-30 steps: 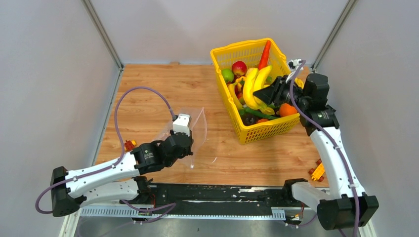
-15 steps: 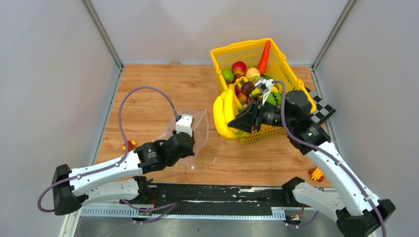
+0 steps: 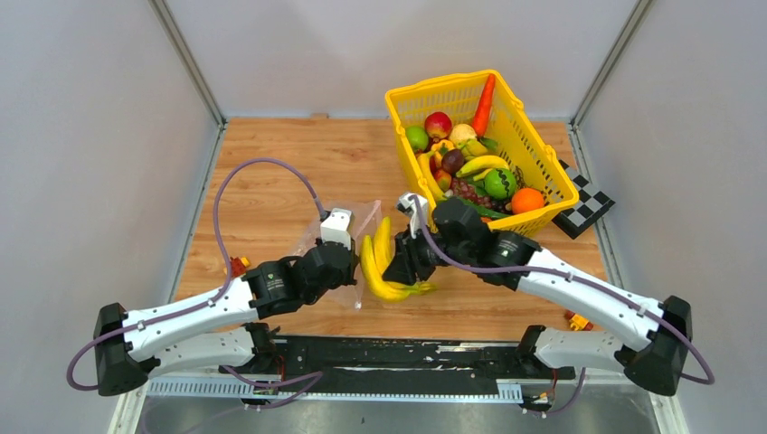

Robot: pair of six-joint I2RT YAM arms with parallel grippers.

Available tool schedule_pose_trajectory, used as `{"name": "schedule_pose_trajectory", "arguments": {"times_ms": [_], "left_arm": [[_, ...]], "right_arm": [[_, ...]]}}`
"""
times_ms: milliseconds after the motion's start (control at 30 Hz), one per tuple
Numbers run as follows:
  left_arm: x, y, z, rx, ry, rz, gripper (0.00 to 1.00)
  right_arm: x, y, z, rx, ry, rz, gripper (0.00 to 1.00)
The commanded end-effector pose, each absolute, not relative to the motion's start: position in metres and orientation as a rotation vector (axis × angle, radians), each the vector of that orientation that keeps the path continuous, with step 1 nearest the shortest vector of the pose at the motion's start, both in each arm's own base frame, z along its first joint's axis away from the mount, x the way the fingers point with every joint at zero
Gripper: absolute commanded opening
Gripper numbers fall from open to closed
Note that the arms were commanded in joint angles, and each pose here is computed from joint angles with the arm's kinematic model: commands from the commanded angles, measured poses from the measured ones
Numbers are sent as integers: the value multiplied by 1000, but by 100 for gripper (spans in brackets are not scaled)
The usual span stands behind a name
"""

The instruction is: Place the food in the zip-top bag and seal the zipper

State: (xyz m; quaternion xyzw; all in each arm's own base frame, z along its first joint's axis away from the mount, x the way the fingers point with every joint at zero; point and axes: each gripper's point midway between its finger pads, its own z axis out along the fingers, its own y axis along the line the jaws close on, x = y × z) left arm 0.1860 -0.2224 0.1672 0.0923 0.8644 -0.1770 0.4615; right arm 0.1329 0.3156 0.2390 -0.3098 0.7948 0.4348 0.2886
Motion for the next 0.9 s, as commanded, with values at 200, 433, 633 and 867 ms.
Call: {"name": "schedule_pose_trajectory", "arguments": {"times_ms": [200, 433, 633, 867], "left_arm": [[188, -228, 191, 187, 2073, -514, 0], [190, -225, 192, 195, 2073, -489, 0], [189, -230, 184, 241, 2116, -451, 0], [187, -234, 189, 278, 2095, -490, 0]], "right_arm": [[163, 326, 222, -857, 2185, 781, 2], [147, 330, 212, -1106, 2155, 683, 4], [128, 340, 236, -1224, 1956, 810, 6], [120, 336, 221, -1292, 1911, 864, 4]]}}
